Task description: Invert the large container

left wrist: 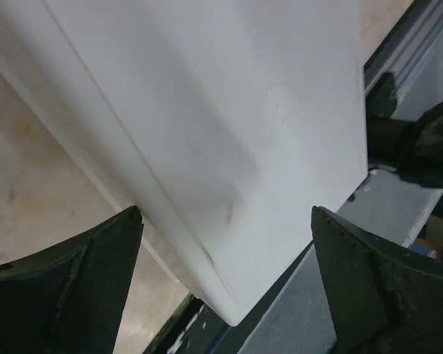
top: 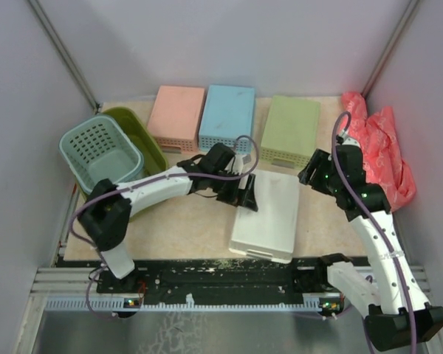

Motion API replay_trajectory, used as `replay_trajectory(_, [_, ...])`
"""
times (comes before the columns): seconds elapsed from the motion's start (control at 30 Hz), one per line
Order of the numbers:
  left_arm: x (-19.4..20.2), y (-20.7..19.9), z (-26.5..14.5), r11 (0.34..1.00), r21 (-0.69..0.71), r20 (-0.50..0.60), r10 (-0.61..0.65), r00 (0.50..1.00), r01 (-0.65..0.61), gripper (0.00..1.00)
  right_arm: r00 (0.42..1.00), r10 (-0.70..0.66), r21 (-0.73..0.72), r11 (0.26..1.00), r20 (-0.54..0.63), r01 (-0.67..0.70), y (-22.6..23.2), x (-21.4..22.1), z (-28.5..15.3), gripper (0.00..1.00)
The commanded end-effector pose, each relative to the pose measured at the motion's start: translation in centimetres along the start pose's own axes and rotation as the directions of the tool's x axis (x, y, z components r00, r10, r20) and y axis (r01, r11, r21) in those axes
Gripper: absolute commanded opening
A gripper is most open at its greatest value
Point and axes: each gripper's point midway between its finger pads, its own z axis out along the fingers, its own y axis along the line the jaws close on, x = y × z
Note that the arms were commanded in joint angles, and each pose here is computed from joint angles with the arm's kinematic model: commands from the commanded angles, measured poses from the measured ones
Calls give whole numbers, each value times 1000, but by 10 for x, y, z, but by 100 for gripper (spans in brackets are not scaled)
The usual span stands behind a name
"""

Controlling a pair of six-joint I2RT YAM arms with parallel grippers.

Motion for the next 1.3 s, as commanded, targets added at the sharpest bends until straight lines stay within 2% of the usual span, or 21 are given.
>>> replay_trajectory(0.0, [-64, -83, 16, 949, 311, 80, 36, 996, -59, 100, 991, 15, -9, 1000, 130, -13, 10, -36, -34, 57])
replay_trajectory(0.07, [-78, -103, 28, 921, 385, 75, 36, 997, -62, 100, 988, 20, -2, 1000, 151, -20, 8, -41, -41, 57])
replay_trajectory(0.17, [-96, -123, 23, 892, 439, 104, 67, 992, -107, 100, 984, 24, 14, 1000, 174, -26, 5, -44, -49, 58])
replay_trajectory(0.33, [-116, -98, -18, 928, 340, 207, 83, 975, -151, 100, 988, 6, 40, 999, 154, -12, -2, -37, -48, 58])
replay_trajectory(0.47, [-122, -45, -75, 979, 188, 275, 27, 961, -81, 100, 994, -21, 22, 1000, 107, 19, 0, -28, -41, 57])
replay_trajectory(0.57, [-126, -20, -133, 995, 65, 386, 41, 922, -72, 100, 999, -23, -13, 1000, 49, 24, 9, -15, -29, 55])
replay_trajectory(0.67, [-134, -15, -195, 995, -46, 522, 96, 847, -84, 100, 999, -34, -99, 995, 11, 35, 42, 3, -11, 53])
replay_trajectory(0.8, [-143, -6, -246, 989, -142, 596, 122, 794, -45, 99, 984, -155, -177, 974, -85, 138, 109, 54, 13, 54])
replay_trajectory(0.9, [-146, 16, -273, 968, -248, 630, 135, 764, 34, 99, 962, -234, -215, 956, -143, 200, 151, 91, 33, 54])
replay_trajectory(1.0, [-143, 54, -294, 927, -332, 651, 89, 754, 177, 99, 935, -274, -206, 951, -227, 229, 164, 127, 60, 54])
replay_trajectory(1.1, [-131, 102, -318, 857, -386, 678, 13, 735, 341, 99, 908, -295, -115, 955, -298, 273, 141, 152, 80, 55])
replay_trajectory(1.27, [-105, 149, -335, 734, -442, 720, -53, 692, 516, 100, 899, -313, 52, 938, -306, 344, 81, 147, 77, 58])
